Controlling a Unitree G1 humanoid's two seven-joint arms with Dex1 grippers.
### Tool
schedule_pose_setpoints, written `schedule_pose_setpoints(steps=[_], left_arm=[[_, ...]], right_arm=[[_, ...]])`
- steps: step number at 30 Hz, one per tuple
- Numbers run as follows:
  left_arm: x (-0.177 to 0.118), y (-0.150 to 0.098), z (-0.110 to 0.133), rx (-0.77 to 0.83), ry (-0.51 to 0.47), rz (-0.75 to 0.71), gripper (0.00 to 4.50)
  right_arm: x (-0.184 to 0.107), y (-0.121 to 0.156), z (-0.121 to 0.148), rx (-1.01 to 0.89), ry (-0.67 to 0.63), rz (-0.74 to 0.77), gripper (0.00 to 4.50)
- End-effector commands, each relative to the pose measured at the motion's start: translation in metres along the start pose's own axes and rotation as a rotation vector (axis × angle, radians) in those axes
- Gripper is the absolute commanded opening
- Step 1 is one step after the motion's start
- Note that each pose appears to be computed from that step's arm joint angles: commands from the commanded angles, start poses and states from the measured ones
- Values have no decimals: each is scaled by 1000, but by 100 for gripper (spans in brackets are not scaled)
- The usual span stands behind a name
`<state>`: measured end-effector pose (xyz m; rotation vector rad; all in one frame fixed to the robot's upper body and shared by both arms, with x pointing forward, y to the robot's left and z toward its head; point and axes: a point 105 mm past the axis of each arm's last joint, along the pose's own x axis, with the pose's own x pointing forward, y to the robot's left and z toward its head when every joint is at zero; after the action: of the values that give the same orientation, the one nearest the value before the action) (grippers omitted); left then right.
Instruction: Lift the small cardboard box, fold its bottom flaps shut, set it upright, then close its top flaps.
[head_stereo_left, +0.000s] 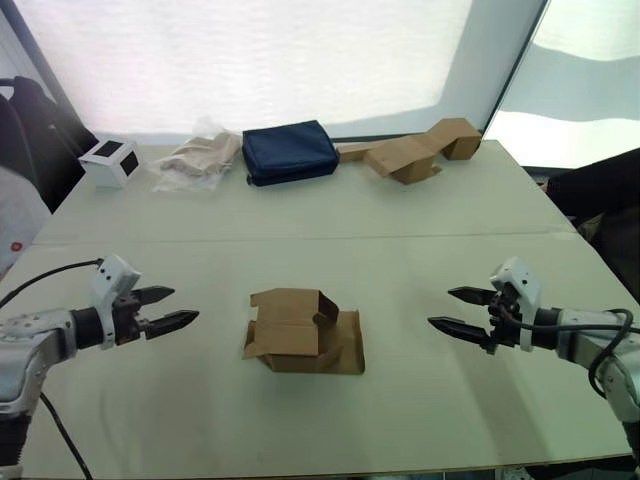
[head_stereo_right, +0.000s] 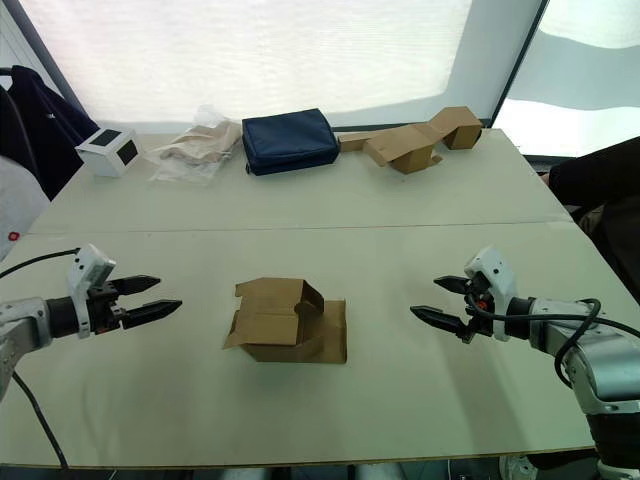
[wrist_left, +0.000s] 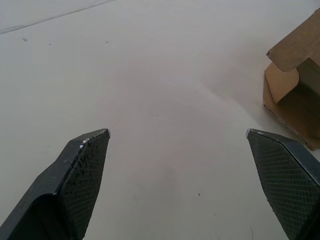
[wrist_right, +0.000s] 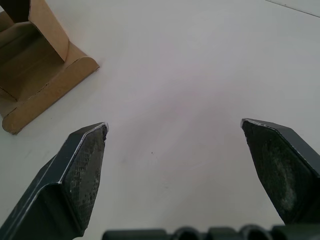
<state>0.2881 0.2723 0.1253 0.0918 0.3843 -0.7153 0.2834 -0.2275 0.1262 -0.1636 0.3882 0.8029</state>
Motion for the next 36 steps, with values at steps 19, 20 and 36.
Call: schedule_pose_setpoints(steps=[19,20,36], left_arm=[[8,-60,-8,-764,-104,-378,450],[12,-68,-10,-798,-87,-421,450],[48,-100,-4,-866,-46,-628,450]], right_arm=[[18,83,59,-81,-134,282,449],[20,95,59,-105,-112,324,449],[22,147,60,-212,-20,462,449]])
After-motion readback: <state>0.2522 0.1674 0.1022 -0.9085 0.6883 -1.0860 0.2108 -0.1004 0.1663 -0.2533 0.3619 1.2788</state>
